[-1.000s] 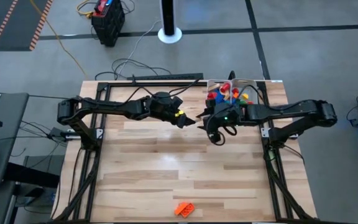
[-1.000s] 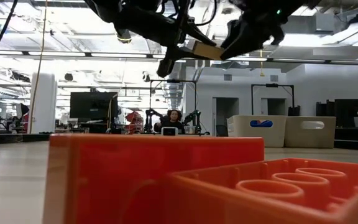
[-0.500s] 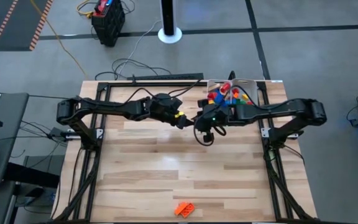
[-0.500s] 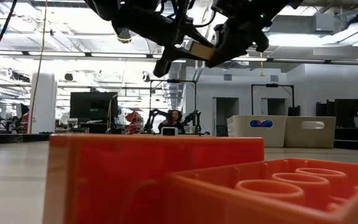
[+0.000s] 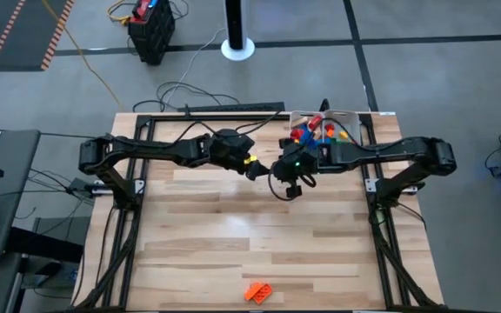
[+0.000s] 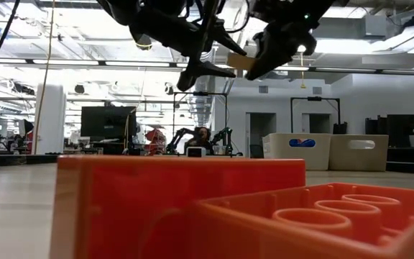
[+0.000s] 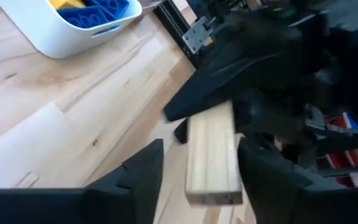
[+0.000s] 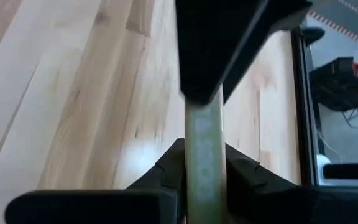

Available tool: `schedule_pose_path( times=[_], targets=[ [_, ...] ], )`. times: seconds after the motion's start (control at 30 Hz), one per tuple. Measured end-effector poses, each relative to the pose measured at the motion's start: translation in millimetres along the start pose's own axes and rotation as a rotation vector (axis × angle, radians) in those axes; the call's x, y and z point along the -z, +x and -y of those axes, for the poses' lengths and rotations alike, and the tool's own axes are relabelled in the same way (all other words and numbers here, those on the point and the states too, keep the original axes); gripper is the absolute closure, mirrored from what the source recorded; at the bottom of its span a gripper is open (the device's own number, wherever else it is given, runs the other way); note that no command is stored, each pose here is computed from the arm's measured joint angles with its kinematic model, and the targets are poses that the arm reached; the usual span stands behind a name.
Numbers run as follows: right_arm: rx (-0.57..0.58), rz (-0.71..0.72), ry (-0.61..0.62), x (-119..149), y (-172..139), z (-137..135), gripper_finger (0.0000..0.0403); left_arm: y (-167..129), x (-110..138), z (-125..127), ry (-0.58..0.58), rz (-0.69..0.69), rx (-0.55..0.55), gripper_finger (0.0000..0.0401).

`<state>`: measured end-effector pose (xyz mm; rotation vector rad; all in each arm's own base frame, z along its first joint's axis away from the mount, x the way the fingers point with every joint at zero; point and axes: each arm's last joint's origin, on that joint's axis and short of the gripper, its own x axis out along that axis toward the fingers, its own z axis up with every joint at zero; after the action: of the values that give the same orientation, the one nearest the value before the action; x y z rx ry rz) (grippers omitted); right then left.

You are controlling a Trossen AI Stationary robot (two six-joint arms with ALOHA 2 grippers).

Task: Sort blocks by size
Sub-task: Put the large beige wooden block into the white bin, then adjust the large orange game piece

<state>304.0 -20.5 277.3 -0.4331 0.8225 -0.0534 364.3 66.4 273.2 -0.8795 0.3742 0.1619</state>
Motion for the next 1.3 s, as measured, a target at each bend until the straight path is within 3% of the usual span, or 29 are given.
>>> schedule_pose_path(
  times=[0.17, 0.37, 0.67, 0.83, 1.17, 1.3],
  targets=[
    [0.023, -0.084, 0.105, 13, -11, 10, 0.0310, -2, -7, -7, -0.024, 0.002, -0.010, 0.0177],
    [0.117, -0.347, 0.405, 53, -13, 42, 0.0310, -2, -5, -8, 0.017, 0.009, -0.044, 0.0182],
    [0.257, -0.456, 0.693, 101, -20, 97, 0.0310, 2, 18, 4, 0.075, -0.073, -0.069, 0.0185],
    [0.285, -0.465, 0.765, 117, -25, 115, 0.0298, 3, 24, 8, 0.082, -0.057, -0.093, 0.0185],
    [0.228, -0.449, 0.824, 127, -28, 121, 0.0194, 4, 30, 15, 0.104, -0.048, -0.103, 0.0165],
    [0.126, -0.410, 0.808, 117, -24, 112, 0.0172, 4, 30, 14, 0.121, -0.048, -0.105, 0.0159]
  ],
)
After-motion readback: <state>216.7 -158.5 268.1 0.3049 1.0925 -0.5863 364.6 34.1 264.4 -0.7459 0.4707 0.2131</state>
